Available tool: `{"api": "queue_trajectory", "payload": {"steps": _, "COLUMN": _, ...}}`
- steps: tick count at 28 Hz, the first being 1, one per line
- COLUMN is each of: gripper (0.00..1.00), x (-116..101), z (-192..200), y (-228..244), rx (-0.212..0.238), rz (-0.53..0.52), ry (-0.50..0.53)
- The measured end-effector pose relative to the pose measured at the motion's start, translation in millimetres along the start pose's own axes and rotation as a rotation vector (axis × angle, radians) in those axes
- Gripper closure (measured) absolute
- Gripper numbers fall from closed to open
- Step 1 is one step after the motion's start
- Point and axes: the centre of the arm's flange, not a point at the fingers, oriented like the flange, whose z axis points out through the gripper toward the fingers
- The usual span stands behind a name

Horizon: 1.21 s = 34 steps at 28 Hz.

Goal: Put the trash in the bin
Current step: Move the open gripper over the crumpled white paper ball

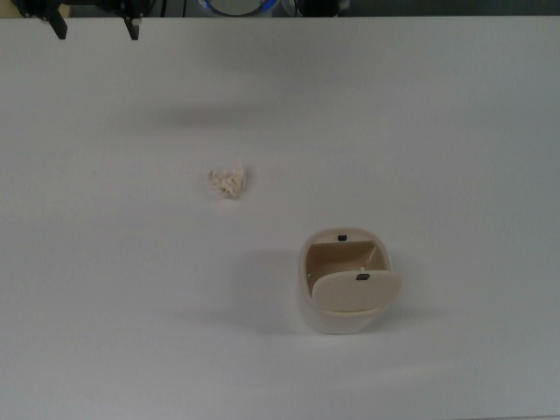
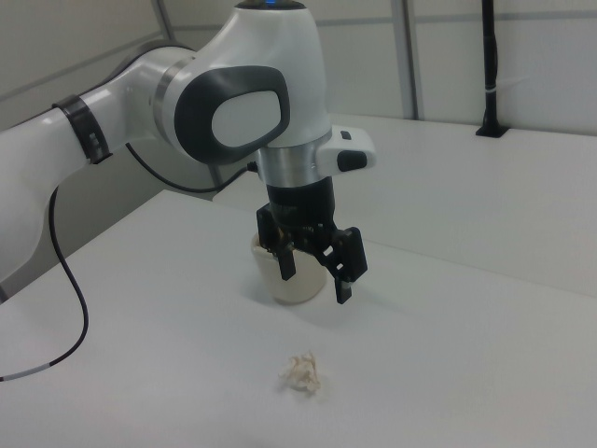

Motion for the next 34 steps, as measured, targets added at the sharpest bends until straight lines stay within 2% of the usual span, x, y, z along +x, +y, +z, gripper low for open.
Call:
{"api": "queue_trajectory", "payload": {"steps": 6, "gripper": 0.0, "x": 1.7, "z": 2.7, "y": -4.6, "rx": 0.028, "rz": -0.002, "ry": 0.003}}
{"api": "queue_trajectory", "payload": {"steps": 11, "gripper": 0.0, "x": 9.0, "z": 22.7, "y": -18.5, "rx": 0.041, "rz": -0.018, "ry": -0.008}}
{"api": "queue_trajectory", "payload": {"steps": 20, "gripper": 0.0, "x": 35.5, "z": 89.9, "y": -81.4, "rx": 0.027, "rz": 0.027, "ry": 0.028}}
{"api": "queue_trajectory", "payload": {"steps": 25, "gripper": 0.0, "x": 37.6, "z": 121.4, "y": -102.6, "rx": 0.018, "rz": 0.029, "ry": 0.025}}
{"api": "queue_trajectory", "payload": {"steps": 34, "gripper": 0.0, "x": 36.2, "z": 166.3, "y": -126.2, "rx": -0.027, "rz": 0.04, "ry": 0.045}}
